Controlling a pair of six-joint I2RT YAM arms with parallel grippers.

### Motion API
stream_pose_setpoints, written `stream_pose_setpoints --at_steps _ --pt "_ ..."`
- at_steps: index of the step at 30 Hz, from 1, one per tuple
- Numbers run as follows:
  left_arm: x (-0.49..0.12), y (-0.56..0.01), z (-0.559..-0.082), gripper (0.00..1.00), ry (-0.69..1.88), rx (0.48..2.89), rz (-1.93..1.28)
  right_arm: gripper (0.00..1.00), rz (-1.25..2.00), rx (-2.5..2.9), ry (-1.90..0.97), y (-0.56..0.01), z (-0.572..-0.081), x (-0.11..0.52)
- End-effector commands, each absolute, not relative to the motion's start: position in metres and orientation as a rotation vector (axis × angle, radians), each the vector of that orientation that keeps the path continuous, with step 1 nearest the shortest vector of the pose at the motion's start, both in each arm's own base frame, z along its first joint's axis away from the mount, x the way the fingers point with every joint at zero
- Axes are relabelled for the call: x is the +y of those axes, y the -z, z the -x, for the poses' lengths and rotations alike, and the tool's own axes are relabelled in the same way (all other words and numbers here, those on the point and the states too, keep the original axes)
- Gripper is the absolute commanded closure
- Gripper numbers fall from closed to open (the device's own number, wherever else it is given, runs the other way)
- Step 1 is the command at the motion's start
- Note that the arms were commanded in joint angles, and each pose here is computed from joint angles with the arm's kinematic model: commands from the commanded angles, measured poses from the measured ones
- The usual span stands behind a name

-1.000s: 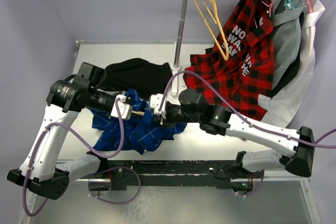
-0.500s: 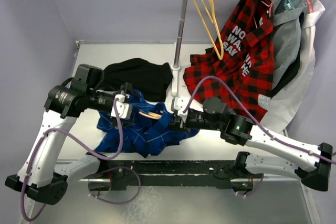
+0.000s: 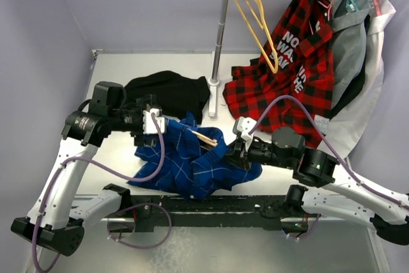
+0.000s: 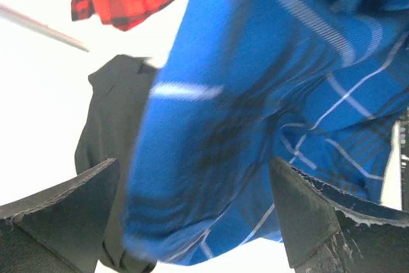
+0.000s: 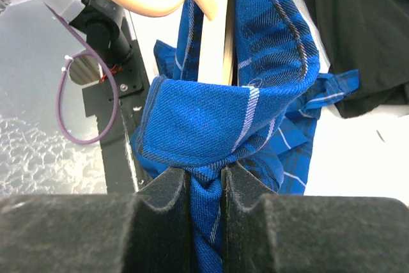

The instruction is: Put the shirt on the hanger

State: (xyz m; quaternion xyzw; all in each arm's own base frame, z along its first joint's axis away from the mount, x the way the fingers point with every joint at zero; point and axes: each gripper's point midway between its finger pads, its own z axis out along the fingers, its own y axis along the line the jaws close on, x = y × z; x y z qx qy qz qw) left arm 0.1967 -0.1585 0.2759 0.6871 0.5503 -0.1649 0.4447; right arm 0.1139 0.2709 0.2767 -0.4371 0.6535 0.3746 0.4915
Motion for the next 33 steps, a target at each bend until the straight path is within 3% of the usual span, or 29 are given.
stream_pose_setpoints --at_steps 1,9,11,14,15,16,17,33 --pt "-0.139 -0.291 -0.243 0.0 0.23 1.417 -1.549 1.0 0.981 1.556 -0.943 -0.31 -0.111 0.26" --pt "-0.12 -0.245 -0.248 0.0 0.33 1.551 -1.595 1.0 0.94 1.518 -0.945 -0.331 -0.105 0.242" --pt "-0.122 -0.235 -0.239 0.09 0.402 1.553 -1.631 1.0 0.926 1.503 -0.944 -0.338 -0.104 0.238" --pt "-0.125 -0.227 -0.232 0.37 0.476 1.569 -1.65 1.0 0.912 1.491 -0.943 -0.347 -0.103 0.233" --pt "-0.125 -0.226 -0.232 0.57 0.486 1.571 -1.652 1.0 0.909 1.487 -0.944 -0.35 -0.102 0.231" --pt "-0.124 -0.226 -0.233 0.88 0.485 1.574 -1.652 1.0 0.905 1.487 -0.941 -0.351 -0.102 0.23" --pt "-0.122 -0.226 -0.236 1.0 0.476 1.585 -1.641 1.0 0.908 1.491 -0.941 -0.35 -0.101 0.228" --pt "-0.096 -0.228 -0.255 1.0 0.438 1.63 -1.521 1.0 0.811 1.583 -0.958 -0.363 -0.086 0.19"
